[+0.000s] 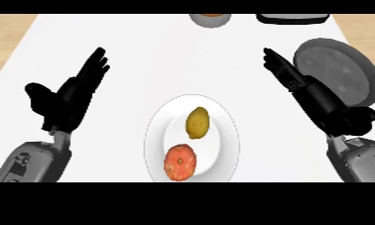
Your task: Pick the lemon from the plate and place it in the pan
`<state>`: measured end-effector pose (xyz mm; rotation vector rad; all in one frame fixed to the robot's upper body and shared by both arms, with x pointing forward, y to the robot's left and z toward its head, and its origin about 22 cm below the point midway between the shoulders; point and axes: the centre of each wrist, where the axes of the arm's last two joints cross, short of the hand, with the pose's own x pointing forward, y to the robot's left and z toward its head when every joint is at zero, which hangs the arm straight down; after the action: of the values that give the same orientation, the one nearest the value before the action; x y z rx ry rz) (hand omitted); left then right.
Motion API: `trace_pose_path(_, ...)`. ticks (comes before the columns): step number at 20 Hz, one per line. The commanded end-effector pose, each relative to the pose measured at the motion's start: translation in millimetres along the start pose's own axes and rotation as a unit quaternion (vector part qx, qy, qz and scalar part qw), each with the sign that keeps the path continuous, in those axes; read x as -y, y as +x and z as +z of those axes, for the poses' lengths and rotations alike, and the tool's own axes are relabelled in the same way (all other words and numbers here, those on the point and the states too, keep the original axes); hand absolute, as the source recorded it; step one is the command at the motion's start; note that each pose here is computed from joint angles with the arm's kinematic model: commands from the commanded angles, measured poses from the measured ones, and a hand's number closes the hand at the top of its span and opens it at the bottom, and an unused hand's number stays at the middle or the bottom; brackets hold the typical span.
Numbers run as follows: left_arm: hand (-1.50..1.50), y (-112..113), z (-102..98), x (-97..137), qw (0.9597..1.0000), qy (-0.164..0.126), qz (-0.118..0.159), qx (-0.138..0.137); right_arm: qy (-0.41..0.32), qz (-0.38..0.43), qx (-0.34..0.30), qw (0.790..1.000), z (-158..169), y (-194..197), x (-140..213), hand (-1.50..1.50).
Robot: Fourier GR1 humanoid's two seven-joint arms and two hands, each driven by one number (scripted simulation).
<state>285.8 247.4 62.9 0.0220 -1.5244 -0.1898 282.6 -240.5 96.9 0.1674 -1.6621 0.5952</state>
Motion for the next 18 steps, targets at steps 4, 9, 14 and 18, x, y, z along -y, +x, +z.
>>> trace_pose_path(4,0.00,-4,-6,-27,0.9949,0.082,-0.030,0.050,-0.046,-0.065,-0.013,0.997,-1,-57,-72,1.50)
trace_pose_path(9,0.00,-12,2,-35,0.9929,0.116,-0.010,0.024,-0.216,0.066,0.000,0.974,13,-78,-93,-1.50)
trace_pose_path(14,0.00,-5,0,-35,0.9906,0.133,-0.015,0.028,-0.295,0.176,0.021,0.939,60,-76,-106,-1.50)
trace_pose_path(18,0.00,-18,6,-41,0.9921,0.118,-0.019,0.036,-0.267,0.209,-0.023,0.941,90,-27,-88,-1.50)
